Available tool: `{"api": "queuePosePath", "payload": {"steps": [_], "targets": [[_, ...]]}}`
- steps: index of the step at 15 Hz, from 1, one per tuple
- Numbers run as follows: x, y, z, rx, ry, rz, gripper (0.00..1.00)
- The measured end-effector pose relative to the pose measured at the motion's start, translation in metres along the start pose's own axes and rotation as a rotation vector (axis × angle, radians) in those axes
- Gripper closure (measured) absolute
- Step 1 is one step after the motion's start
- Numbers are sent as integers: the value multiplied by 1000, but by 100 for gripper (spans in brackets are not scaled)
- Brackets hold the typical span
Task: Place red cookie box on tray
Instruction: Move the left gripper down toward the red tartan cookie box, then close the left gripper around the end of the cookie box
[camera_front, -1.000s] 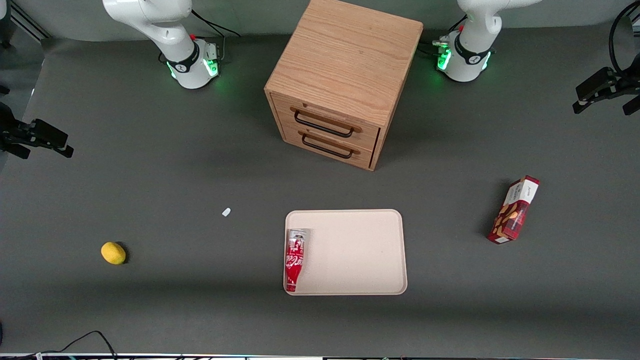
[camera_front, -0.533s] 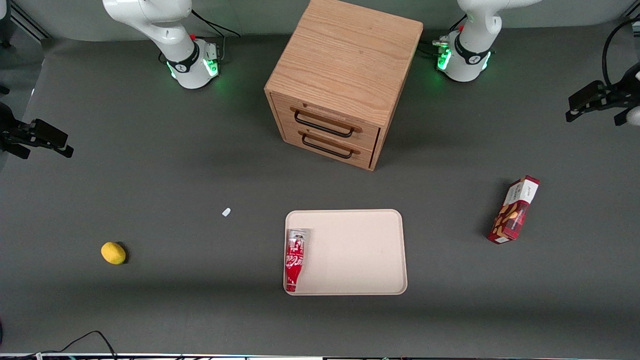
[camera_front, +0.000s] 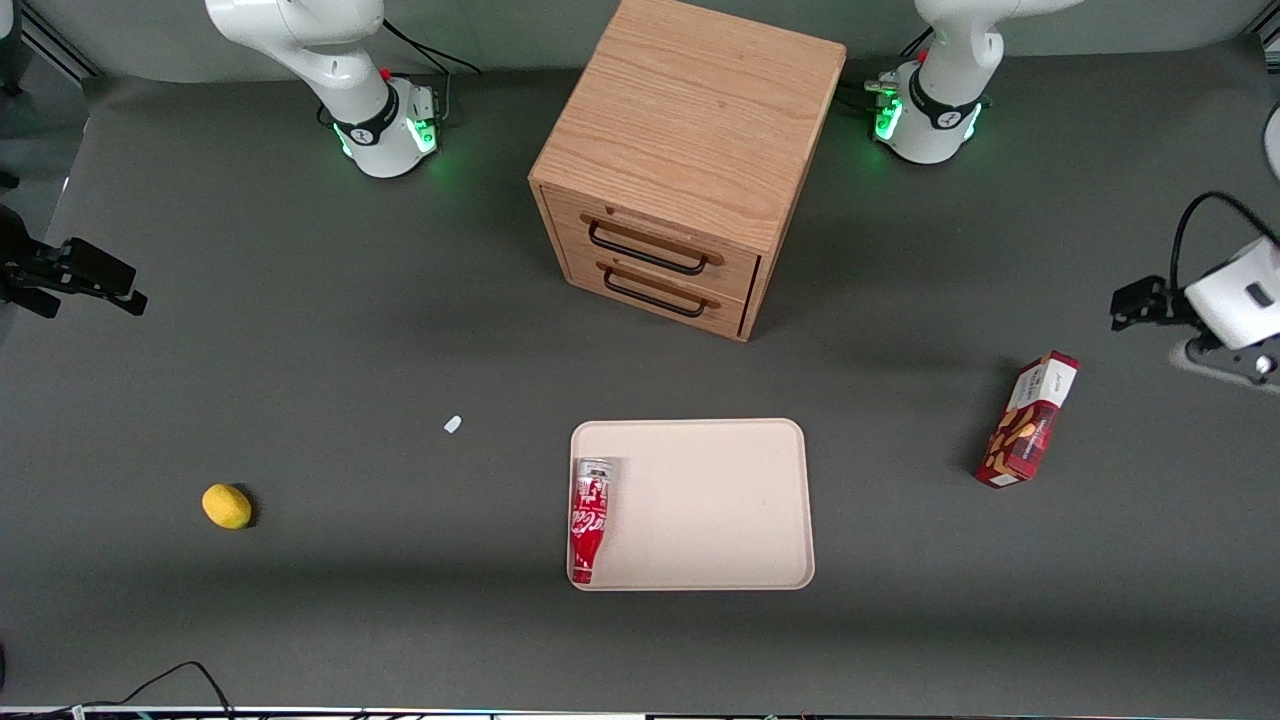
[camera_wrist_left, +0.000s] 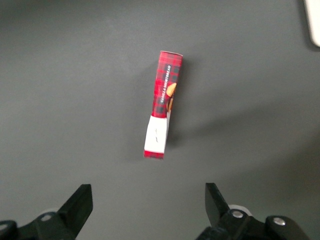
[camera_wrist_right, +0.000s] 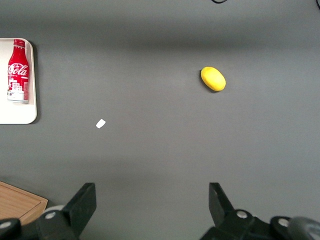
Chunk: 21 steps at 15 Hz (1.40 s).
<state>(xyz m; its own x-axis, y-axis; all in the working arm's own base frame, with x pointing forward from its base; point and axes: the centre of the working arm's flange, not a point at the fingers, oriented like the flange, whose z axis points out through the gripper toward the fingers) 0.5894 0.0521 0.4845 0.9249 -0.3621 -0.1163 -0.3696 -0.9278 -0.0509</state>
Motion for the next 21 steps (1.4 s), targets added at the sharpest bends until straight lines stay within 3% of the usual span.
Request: {"api": "queuePosePath", "payload": {"steps": [5,10,16,19,20,21], "targets": [[29,-18,115,18,55,133,0],[35,-7,182,2,48,219,0],[34,7,242,-3,75,255,0],[34,10,249,-7,73,257,7],[34,10,248,-7,74,258,16],[34,10,248,-7,74,259,33]]}}
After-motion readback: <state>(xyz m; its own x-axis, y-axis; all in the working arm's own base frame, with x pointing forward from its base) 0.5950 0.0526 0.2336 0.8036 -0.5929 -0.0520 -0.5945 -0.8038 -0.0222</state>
